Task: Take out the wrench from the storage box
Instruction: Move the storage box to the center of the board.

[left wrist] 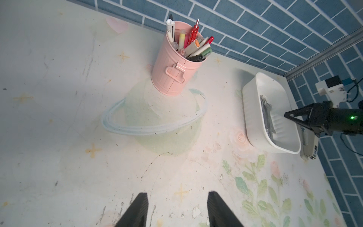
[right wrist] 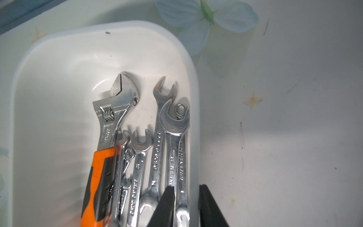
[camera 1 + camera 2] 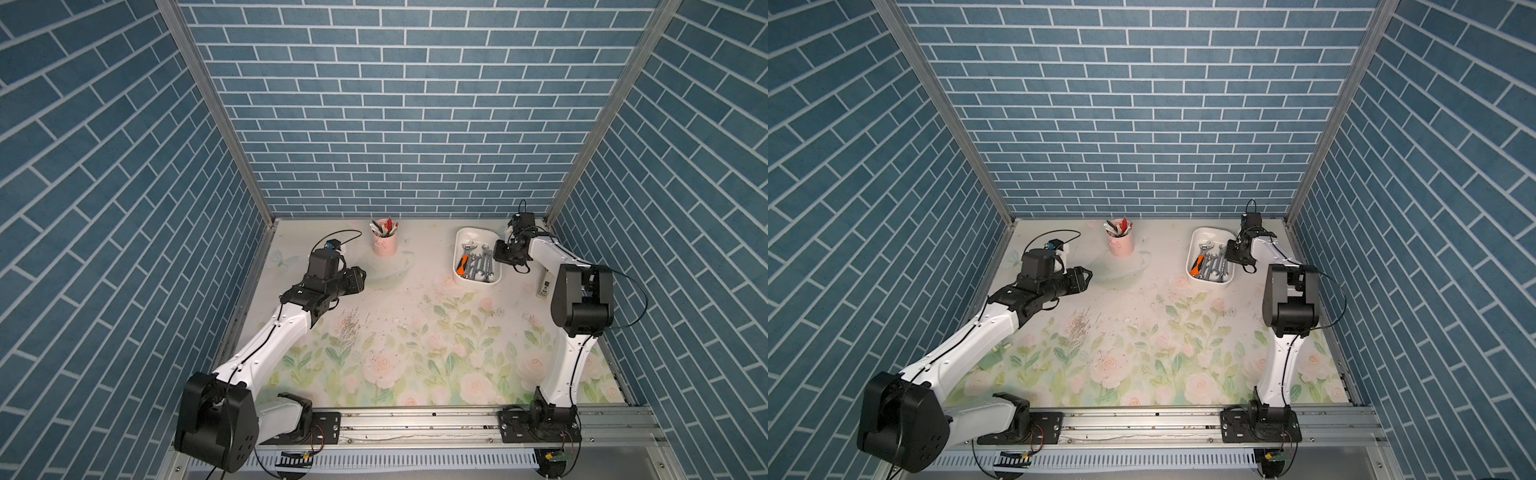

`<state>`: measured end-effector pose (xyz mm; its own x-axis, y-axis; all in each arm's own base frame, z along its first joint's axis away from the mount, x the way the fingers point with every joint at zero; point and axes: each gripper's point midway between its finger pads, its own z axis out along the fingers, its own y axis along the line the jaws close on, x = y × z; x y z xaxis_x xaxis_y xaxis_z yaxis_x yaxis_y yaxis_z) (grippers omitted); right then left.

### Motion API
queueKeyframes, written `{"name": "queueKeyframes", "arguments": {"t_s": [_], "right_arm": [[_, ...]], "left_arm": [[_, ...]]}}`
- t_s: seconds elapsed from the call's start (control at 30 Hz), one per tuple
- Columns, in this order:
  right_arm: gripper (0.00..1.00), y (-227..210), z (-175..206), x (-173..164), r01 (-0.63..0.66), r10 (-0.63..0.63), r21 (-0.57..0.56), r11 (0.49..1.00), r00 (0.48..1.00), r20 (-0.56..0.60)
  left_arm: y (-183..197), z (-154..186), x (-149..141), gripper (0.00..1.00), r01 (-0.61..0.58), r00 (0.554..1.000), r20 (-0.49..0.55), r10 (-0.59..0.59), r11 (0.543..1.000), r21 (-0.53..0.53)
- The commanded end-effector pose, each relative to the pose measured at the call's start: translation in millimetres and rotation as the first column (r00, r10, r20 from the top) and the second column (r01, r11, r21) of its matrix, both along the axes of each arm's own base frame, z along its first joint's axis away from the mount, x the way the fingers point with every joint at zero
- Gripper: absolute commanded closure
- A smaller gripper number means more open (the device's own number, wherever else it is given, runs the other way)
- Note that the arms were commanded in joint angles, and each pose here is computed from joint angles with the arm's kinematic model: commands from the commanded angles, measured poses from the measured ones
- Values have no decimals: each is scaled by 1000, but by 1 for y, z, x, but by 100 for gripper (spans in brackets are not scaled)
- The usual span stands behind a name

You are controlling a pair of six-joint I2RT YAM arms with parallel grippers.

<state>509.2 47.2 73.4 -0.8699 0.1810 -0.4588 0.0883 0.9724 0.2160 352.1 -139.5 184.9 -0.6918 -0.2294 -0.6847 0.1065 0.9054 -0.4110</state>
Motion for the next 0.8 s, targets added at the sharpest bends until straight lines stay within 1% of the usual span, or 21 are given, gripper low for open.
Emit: {"name": "queueKeyframes", "arguments": {"t_s": [0.0, 0.07, 0.17, 0.43, 0.63, 0.77], "right_arm": [[80, 3, -2, -6, -31, 31, 5, 1000, 999, -24], [85, 4, -3, -9, -37, 37, 6, 999, 999, -30], [89, 5, -4, -14, -45, 45, 8, 999, 998, -38], [95, 18, -7, -35, -78, 80, 33, 996, 995, -63], [98, 37, -10, -57, -113, 117, 51, 992, 990, -82], [99, 53, -11, -74, -132, 138, 66, 989, 986, -97]], "left_arm": [[-2, 12, 4, 47, -26, 999, 35, 25, 999, 28], [-7, 11, 4, 47, -19, 999, 34, 18, 999, 27], [-14, 12, 4, 49, -6, 999, 36, 5, 1000, 28], [-38, 10, 5, 49, 34, 999, 29, -35, 999, 37], [-53, 5, 4, 45, 59, 998, 22, -59, 997, 40], [-65, 0, 5, 36, 73, 997, 8, -74, 996, 47]]}}
